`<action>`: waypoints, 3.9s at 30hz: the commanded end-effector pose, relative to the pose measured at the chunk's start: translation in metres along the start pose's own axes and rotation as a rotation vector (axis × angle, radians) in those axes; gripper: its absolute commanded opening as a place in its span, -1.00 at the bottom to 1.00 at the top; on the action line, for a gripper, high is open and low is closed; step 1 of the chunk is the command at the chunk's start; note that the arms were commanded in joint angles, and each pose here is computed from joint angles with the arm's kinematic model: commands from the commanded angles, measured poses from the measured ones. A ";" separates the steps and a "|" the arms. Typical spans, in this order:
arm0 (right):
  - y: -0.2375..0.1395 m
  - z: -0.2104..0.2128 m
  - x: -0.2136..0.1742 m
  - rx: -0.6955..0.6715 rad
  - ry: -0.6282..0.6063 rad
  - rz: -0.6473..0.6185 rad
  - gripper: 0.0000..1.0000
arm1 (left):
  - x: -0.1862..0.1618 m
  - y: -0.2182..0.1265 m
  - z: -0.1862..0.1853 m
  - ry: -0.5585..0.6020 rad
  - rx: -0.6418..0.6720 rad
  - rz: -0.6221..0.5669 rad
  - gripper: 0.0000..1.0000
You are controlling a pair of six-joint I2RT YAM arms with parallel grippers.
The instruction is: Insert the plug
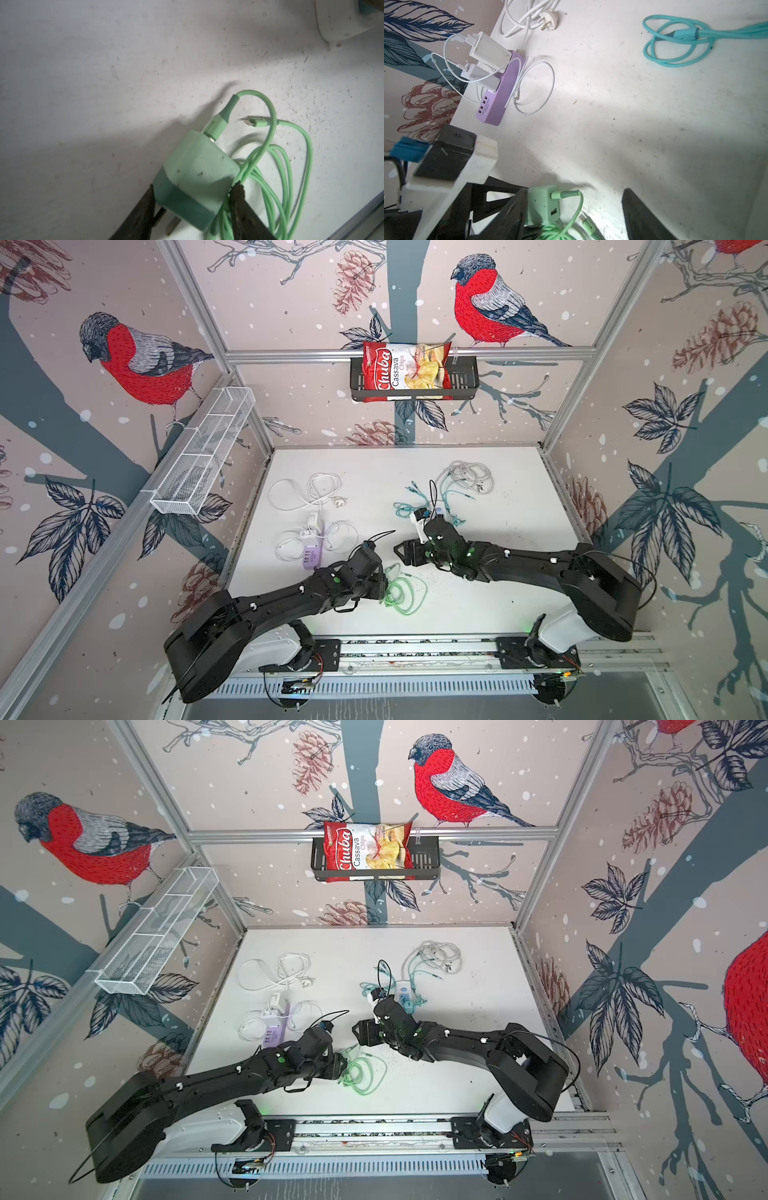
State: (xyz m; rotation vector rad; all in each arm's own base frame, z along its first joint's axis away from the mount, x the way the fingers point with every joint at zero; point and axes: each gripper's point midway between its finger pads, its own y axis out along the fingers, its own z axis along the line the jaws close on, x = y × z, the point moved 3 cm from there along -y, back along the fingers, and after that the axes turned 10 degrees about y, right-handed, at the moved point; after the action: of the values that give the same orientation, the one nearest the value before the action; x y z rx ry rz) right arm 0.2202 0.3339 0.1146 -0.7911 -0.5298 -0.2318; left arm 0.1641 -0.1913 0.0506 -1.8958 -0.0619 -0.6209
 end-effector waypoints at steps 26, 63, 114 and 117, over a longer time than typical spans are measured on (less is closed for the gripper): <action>-0.012 -0.002 0.005 0.016 -0.024 -0.007 0.51 | -0.003 0.013 -0.009 0.123 0.010 0.068 0.18; -0.022 -0.002 0.007 0.042 -0.024 0.007 0.52 | 0.022 0.024 0.010 0.169 0.201 -0.011 0.29; -0.055 -0.057 0.037 -0.072 0.176 -0.080 0.54 | 0.052 0.033 -0.048 0.482 0.183 -0.037 0.34; -0.054 -0.056 0.037 -0.069 0.169 -0.075 0.54 | 0.058 0.035 -0.055 0.544 0.163 -0.063 0.33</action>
State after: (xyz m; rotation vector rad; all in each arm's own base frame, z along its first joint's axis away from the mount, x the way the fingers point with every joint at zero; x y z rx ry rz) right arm 0.2523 0.2545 0.1339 -0.8148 -0.3894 -0.3950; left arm 0.1976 -0.2589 0.0550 -1.5504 0.1684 -1.0205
